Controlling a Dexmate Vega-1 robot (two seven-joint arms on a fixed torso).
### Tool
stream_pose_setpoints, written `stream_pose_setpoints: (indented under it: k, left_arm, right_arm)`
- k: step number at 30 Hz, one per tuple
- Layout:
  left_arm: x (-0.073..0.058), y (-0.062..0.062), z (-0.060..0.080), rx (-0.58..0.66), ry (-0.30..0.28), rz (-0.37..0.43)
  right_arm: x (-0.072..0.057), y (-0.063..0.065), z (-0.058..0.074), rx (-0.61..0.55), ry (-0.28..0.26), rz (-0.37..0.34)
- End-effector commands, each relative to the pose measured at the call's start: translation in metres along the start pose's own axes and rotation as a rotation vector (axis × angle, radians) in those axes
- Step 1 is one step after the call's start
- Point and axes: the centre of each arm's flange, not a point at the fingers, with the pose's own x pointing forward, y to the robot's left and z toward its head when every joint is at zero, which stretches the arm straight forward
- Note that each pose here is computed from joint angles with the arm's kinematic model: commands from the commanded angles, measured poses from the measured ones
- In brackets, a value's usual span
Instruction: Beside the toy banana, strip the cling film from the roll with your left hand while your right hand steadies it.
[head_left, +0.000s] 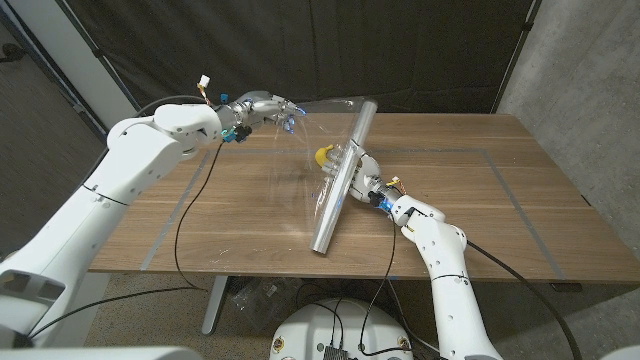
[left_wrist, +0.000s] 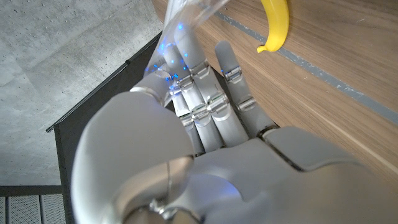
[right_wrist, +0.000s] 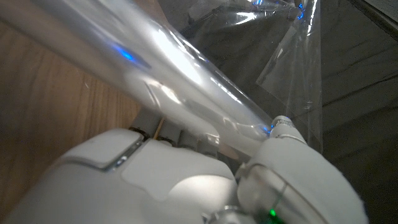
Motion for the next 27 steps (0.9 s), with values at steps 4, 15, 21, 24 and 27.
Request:
stream_pose_setpoints:
  k: [4,15,21,24,27]
  left_arm:
    - [0.004,0.007,0.029,0.012,-0.048,0.013]
    - [0.000,0.016,0.050,0.026,-0.093,0.038]
    - [-0.002,0.020,0.062,0.038,-0.122,0.052]
    - [-0.004,0.023,0.067,0.042,-0.139,0.061]
    - [-0.005,0.025,0.071,0.045,-0.154,0.071]
  right_arm:
    - [0.004,-0.009,0.006,0.028,-0.026,0.053]
    - [0.009,-0.016,0.007,0.033,-0.032,0.052]
    - [0.012,-0.020,0.008,0.032,-0.033,0.047]
    - [0.014,-0.021,0.009,0.034,-0.034,0.050]
    - [0.015,-0.022,0.010,0.034,-0.037,0.048]
